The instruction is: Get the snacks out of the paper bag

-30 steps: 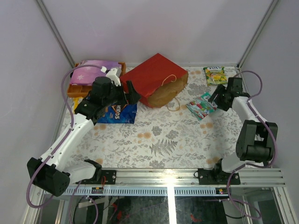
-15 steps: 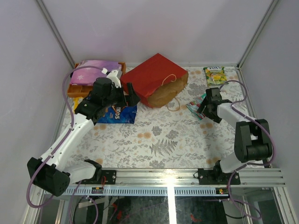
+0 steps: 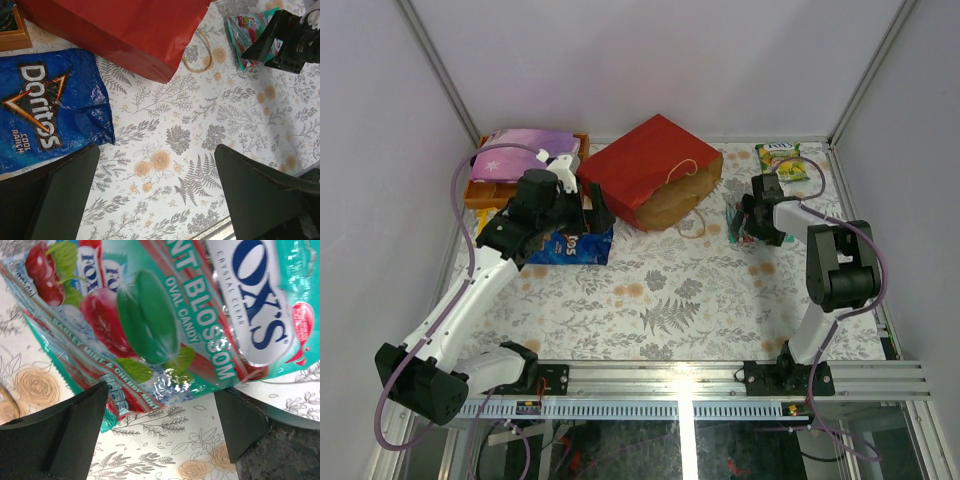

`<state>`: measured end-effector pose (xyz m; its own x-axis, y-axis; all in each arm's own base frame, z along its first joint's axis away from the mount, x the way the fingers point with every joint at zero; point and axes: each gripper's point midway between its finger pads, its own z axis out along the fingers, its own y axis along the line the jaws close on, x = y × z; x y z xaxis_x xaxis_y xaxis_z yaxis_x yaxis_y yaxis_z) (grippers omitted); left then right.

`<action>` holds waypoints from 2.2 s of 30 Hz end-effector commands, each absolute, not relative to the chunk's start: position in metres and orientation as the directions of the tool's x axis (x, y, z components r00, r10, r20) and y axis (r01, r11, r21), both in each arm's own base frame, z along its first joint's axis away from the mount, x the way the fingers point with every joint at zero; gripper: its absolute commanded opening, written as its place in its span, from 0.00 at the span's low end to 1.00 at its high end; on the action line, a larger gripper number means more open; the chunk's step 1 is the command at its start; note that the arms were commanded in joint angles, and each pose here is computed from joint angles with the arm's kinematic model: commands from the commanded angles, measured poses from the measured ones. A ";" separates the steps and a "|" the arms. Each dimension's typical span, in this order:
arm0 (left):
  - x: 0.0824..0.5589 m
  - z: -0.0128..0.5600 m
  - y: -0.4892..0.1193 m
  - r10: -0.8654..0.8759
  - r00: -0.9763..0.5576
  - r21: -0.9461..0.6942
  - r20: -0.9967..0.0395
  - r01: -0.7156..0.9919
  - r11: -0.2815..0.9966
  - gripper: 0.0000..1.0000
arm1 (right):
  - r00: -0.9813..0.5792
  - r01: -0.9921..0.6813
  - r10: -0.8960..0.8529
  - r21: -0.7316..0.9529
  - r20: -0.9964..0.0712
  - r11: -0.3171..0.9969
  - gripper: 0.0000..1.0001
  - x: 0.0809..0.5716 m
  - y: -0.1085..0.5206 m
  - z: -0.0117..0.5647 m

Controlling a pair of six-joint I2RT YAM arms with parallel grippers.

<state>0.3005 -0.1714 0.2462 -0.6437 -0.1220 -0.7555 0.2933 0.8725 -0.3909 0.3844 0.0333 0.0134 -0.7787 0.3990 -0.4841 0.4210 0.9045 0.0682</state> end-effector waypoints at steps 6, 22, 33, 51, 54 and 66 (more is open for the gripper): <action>0.301 0.247 -0.170 -0.081 -0.640 -0.363 -0.764 0.322 0.874 1.00 | -0.969 -0.052 -0.058 -0.028 -0.242 0.998 0.94 0.373 0.044 0.000; 0.300 0.246 -0.173 -0.075 -0.652 -0.371 -0.754 0.329 0.868 1.00 | -0.876 0.174 -0.014 -0.341 -0.483 0.924 0.99 0.394 -0.022 0.104; 0.300 0.244 -0.174 -0.077 -0.659 -0.379 -0.748 0.330 0.864 1.00 | -0.687 0.440 0.393 0.081 -0.612 0.894 0.92 0.414 0.034 0.100; 0.299 0.234 -0.170 -0.056 -0.664 -0.353 -0.745 0.322 0.879 1.00 | -0.857 0.260 0.245 0.030 -0.453 0.965 0.90 0.429 0.078 0.003; 0.299 0.234 -0.170 -0.056 -0.664 -0.352 -0.745 0.321 0.879 1.00 | -0.891 0.146 0.140 0.019 -0.432 0.989 0.90 0.431 0.087 -0.001; 0.302 0.230 -0.173 -0.048 -0.678 -0.357 -0.733 0.324 0.876 1.00 | -0.906 -0.218 -0.246 -0.118 -0.344 0.969 0.96 0.432 0.070 0.009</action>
<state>0.2982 -0.1731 0.2265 -0.6883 -0.0595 -0.7229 0.3103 0.8767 -0.3676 0.4413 0.0792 0.0158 -0.8931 -0.0791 -0.4428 -0.0631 0.9967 -0.0506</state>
